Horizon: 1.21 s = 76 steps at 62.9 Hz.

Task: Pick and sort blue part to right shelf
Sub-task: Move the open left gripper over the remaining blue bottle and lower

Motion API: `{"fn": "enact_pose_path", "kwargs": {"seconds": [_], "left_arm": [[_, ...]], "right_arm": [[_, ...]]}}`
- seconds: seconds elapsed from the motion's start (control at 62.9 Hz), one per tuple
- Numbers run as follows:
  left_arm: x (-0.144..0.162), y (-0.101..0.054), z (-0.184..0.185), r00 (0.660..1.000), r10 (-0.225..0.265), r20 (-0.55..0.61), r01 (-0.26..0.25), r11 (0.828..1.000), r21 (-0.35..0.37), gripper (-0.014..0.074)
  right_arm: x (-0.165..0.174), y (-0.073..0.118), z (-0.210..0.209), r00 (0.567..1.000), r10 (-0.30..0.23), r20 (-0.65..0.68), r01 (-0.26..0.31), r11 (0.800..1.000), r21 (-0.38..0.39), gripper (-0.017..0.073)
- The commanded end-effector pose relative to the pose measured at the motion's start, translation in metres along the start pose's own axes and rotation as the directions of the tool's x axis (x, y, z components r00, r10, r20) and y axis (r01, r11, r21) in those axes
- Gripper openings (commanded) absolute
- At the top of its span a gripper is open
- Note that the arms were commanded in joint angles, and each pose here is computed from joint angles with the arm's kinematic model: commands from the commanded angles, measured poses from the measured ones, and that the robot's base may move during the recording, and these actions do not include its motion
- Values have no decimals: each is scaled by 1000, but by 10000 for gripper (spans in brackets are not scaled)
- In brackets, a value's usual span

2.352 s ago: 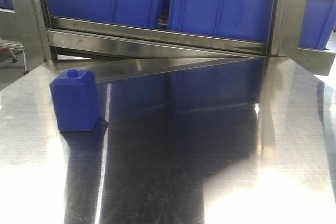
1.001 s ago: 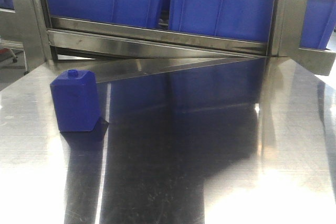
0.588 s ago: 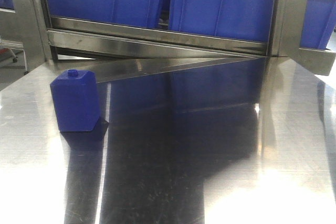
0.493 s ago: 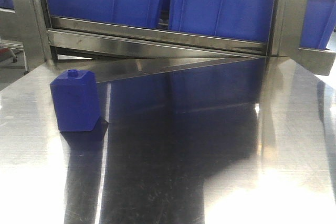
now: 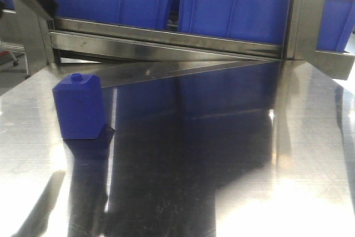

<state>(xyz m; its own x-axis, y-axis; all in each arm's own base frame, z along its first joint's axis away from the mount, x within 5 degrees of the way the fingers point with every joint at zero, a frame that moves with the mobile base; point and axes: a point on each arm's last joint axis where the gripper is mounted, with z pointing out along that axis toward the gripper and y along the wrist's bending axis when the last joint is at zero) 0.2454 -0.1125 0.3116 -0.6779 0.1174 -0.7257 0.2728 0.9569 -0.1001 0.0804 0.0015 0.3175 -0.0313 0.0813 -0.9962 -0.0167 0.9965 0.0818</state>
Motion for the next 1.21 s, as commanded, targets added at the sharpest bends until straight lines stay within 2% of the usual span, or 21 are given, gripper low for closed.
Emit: {"fn": "enact_pose_path", "kwargs": {"seconds": [0.0, 0.064, 0.159, 0.238, 0.429, 0.556, 0.683, 1.192], "left_arm": [[-23, -11, -4, 999, -44, -16, 44, 999, 2, 584], [-30, -15, 4, 994, -50, -96, 48, 999, -24, 584], [-36, -20, 18, 967, -118, -225, 101, 991, -85, 584], [-42, -25, 23, 941, -153, -302, 118, 984, -131, 584], [-54, -29, 40, 883, -248, -398, 168, 959, -227, 584], [-55, -30, 50, 859, -255, -444, 152, 955, -255, 584], [-54, -31, 57, 851, -263, -454, 157, 953, -257, 584], [-54, -43, 59, 865, -240, -440, 158, 964, -215, 540]], "right_arm": [[-17, 1, -1, 994, -3, 111, 3, 1000, -6, 426], [-17, 1, -1, 994, -3, 111, 3, 1000, -6, 426], [-17, 1, -1, 994, -3, 111, 3, 1000, -6, 426], [-17, 1, -1, 994, -3, 111, 3, 1000, -6, 426], [-17, 1, -1, 994, -3, 111, 3, 1000, -6, 426], [-17, 1, -1, 994, -3, 111, 3, 1000, -6, 426], [-17, 1, -1, 994, -3, 111, 3, 1000, -6, 426], [-17, 1, -1, 994, -3, 111, 3, 1000, -6, 426]]}}
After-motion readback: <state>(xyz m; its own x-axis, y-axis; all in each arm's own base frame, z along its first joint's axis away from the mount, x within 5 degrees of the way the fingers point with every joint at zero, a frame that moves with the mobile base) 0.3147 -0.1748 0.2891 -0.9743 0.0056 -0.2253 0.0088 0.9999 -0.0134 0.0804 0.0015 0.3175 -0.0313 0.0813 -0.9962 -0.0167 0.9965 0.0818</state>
